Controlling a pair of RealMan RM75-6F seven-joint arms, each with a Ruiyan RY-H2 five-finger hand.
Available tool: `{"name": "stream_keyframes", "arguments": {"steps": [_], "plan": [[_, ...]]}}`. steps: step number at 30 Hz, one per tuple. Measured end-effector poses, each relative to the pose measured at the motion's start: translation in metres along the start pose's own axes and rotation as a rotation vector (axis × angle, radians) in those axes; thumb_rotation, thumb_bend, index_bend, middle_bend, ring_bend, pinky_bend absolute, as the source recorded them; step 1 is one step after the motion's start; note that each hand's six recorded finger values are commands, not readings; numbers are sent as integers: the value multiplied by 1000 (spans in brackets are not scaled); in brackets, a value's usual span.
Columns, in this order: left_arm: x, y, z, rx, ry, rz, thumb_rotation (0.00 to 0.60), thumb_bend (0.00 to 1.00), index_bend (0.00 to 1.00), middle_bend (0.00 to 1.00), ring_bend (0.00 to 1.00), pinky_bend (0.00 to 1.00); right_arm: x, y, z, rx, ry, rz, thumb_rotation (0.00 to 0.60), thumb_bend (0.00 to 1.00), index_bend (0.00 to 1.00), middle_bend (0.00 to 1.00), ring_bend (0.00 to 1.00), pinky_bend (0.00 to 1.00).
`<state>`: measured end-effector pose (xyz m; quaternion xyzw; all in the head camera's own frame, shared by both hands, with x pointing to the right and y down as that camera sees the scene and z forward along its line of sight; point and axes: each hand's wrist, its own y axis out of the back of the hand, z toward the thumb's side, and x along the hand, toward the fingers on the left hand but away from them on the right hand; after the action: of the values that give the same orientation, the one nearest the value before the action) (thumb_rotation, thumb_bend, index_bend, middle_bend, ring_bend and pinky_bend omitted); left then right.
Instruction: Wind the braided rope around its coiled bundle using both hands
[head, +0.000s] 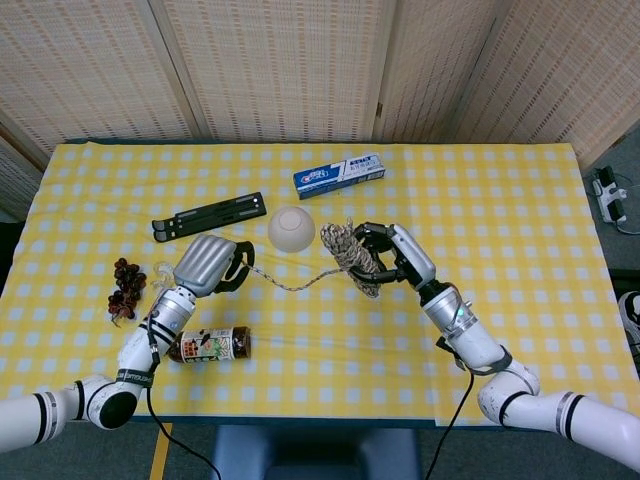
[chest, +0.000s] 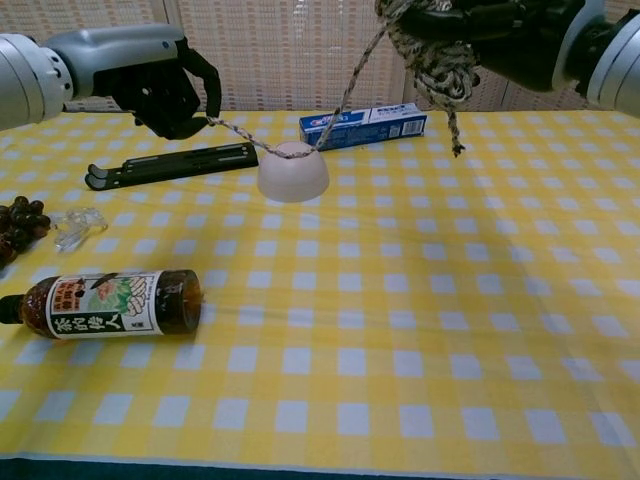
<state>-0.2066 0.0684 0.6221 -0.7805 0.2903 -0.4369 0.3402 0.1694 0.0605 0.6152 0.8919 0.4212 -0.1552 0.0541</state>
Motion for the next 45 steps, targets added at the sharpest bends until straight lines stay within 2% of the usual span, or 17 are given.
{"name": "stream_keyframes", "arguments": {"steps": [6,9,13,18,26,35,41,45], "plan": [[3,7,18,56,-48,-17,600,546,644,845,764,749,12,-24,0,191,-51,205,600,549,976,798,877,846],[5,10,25,85,-69,-12,600,546,644,845,764,749,16,-37,-1,242,-73,293,600,550,976,798,878,846],[7,15,38,142,-100,0,600,545,643,845,764,749,19,-48,-1,290,-90,370,600,549,976,798,878,846],[7,27,54,166,-130,38,600,546,642,845,765,749,17,-58,-5,337,-126,420,600,550,976,798,876,846],[6,37,86,179,-197,94,600,545,641,845,764,749,5,-73,-12,324,-207,436,600,549,976,801,890,849],[-2,39,122,169,-278,141,600,546,642,845,764,749,-12,-89,-18,226,-309,407,600,549,976,805,895,853],[-11,31,133,148,-305,137,600,546,642,845,764,749,-23,-97,-24,118,-363,335,600,549,976,805,895,855],[-14,29,133,132,-301,146,600,545,642,845,764,749,-32,-99,-28,32,-383,242,600,550,977,805,896,855]]}}
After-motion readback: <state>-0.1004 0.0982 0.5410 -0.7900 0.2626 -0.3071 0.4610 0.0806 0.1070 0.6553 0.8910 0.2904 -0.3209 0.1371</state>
